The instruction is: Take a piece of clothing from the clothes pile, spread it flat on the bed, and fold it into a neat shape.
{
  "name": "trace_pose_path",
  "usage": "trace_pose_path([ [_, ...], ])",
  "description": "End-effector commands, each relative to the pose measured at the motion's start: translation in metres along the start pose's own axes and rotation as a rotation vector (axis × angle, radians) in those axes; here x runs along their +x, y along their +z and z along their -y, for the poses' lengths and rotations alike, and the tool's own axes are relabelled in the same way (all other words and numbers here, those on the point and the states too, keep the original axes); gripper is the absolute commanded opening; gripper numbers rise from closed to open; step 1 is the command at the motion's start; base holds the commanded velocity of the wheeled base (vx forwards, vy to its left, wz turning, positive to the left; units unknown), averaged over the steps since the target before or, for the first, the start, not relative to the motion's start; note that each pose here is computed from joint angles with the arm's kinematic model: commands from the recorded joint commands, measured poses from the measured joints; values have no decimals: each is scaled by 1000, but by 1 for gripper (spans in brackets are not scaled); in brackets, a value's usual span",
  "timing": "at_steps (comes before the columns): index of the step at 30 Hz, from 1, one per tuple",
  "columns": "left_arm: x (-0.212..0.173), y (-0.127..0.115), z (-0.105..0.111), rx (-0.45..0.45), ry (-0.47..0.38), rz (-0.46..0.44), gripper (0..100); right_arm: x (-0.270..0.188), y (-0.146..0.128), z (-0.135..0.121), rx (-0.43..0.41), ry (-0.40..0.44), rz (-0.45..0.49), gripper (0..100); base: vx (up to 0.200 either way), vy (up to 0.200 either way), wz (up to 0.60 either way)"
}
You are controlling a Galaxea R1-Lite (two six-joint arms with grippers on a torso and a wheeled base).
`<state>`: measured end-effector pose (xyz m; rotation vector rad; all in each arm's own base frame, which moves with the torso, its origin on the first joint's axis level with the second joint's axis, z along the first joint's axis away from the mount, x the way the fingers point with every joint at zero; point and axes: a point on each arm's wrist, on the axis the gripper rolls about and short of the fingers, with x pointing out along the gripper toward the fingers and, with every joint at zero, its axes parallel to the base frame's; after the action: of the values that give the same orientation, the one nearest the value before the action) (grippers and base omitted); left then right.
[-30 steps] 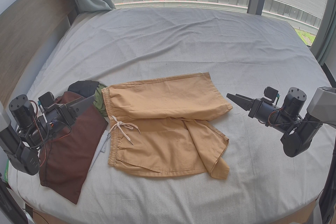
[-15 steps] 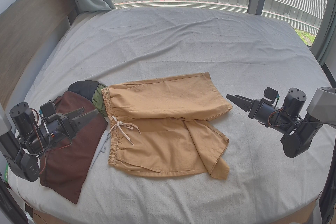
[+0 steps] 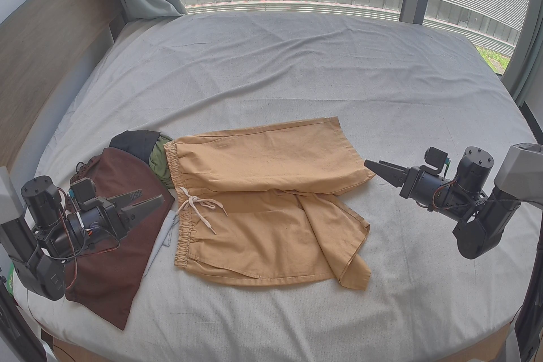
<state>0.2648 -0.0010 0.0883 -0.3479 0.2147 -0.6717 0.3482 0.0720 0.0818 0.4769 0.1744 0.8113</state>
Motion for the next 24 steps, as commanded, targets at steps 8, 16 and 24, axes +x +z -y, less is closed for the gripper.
trace_pose_path([
  [8,5,-16,-8,-45,11,-52,100,1,-12,6,24,-14,-31,100,0,0,0],
  [16,7,-26,-13,-25,18,-83,100,1,-17,9,31,-20,-43,100,0,0,0],
  [24,9,-36,-19,-33,26,-113,100,2,-28,16,35,-34,-68,100,0,0,0],
])
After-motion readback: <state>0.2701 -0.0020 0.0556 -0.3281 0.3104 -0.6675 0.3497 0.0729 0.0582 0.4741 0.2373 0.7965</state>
